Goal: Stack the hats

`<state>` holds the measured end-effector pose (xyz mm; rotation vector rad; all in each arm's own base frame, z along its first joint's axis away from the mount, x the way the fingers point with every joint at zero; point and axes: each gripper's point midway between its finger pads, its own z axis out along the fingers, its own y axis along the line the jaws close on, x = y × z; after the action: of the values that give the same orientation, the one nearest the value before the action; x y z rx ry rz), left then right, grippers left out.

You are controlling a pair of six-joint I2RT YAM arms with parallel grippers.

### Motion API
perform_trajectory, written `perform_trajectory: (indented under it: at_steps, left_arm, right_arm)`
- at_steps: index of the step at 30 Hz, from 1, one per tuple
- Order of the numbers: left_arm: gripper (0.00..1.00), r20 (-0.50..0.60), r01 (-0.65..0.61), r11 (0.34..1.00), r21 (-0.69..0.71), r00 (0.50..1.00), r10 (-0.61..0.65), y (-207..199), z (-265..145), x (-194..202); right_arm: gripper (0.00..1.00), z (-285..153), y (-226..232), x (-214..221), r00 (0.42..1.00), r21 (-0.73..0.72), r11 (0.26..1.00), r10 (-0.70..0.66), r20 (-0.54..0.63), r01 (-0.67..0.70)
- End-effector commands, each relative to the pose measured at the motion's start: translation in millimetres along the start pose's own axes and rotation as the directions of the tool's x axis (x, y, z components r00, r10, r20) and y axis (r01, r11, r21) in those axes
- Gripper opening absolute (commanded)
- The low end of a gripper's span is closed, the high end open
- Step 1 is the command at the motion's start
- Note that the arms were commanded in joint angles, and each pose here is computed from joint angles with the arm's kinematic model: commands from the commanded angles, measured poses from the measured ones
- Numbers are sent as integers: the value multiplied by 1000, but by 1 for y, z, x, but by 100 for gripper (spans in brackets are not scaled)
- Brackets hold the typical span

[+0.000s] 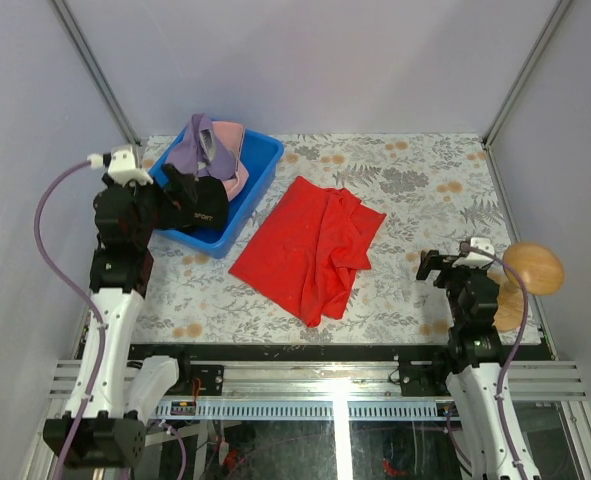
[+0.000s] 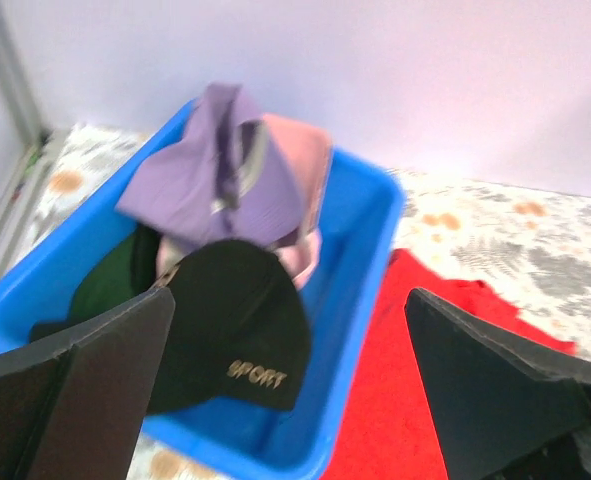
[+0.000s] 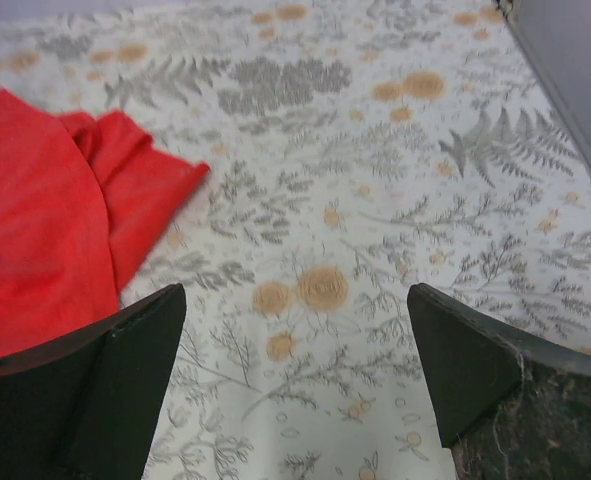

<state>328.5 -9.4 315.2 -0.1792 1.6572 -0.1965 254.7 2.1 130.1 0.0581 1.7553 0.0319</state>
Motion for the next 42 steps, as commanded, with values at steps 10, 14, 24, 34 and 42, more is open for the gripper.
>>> perform_trajectory:
  at_steps: [10, 14, 24, 34, 42]
  left_arm:
    - [100, -61, 80, 994, 76, 995, -75, -32, 36, -60]
    - [100, -128, 177, 984, -22, 976, -179, -19, 49, -51]
    - [100, -67, 257, 966, -15, 964, -258, -15, 23, -54]
    - [100, -98, 292, 956, 2, 952, -290, -21, 13, -47]
    - [100, -119, 317, 948, 31, 943, -311, -29, 19, -49]
  right_arm:
    - [99, 5, 4, -115, 840, -19, 874, 473, 266, -486]
    - [99, 25, 42, -112, 921, -132, 916, 388, 42, -380]
    - [99, 42, 143, -88, 775, -346, 753, 326, -542, -559]
    - [99, 26, 265, -47, 746, -484, 714, 81, -661, -506]
    - [99, 23, 353, -14, 706, -557, 657, -52, -706, -508]
